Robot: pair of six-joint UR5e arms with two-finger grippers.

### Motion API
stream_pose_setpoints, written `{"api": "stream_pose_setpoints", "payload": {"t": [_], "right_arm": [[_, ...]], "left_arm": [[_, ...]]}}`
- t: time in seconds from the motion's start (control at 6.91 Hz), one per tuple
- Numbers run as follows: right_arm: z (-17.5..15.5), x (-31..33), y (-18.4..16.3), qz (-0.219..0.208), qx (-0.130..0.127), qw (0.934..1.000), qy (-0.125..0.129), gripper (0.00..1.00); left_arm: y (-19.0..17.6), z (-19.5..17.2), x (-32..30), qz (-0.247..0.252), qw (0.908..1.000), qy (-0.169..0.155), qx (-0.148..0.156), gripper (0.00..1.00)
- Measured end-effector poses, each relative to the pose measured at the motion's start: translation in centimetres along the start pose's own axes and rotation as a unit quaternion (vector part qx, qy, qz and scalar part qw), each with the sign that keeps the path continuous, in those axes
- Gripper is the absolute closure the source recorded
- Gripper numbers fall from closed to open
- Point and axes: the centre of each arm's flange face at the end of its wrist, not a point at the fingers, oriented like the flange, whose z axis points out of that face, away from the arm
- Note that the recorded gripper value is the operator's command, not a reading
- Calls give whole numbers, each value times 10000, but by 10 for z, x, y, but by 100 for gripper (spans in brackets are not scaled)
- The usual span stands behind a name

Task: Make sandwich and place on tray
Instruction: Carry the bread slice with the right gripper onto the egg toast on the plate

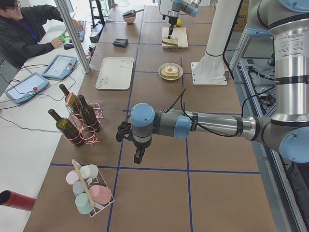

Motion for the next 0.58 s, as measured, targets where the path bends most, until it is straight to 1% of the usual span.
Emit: {"api": "stream_pose_setpoints", "payload": {"t": [0.14, 0.29, 0.43, 0.58], "right_arm": [[13, -33, -10, -7, 45, 9997, -238, 100], [29, -74, -22, -17, 57, 9994, -340, 100], [45, -127, -35, -7, 15, 9996, -268, 100], [60, -183, -40, -3, -71, 9999, -86, 100]], "left_arm": [[0, 0, 0, 0, 10000, 0, 1, 0], [0, 0, 0, -1, 10000, 0, 0, 0], [0, 0, 0, -1, 10000, 0, 0, 0], [0, 0, 0, -1, 10000, 0, 0, 0]]}}
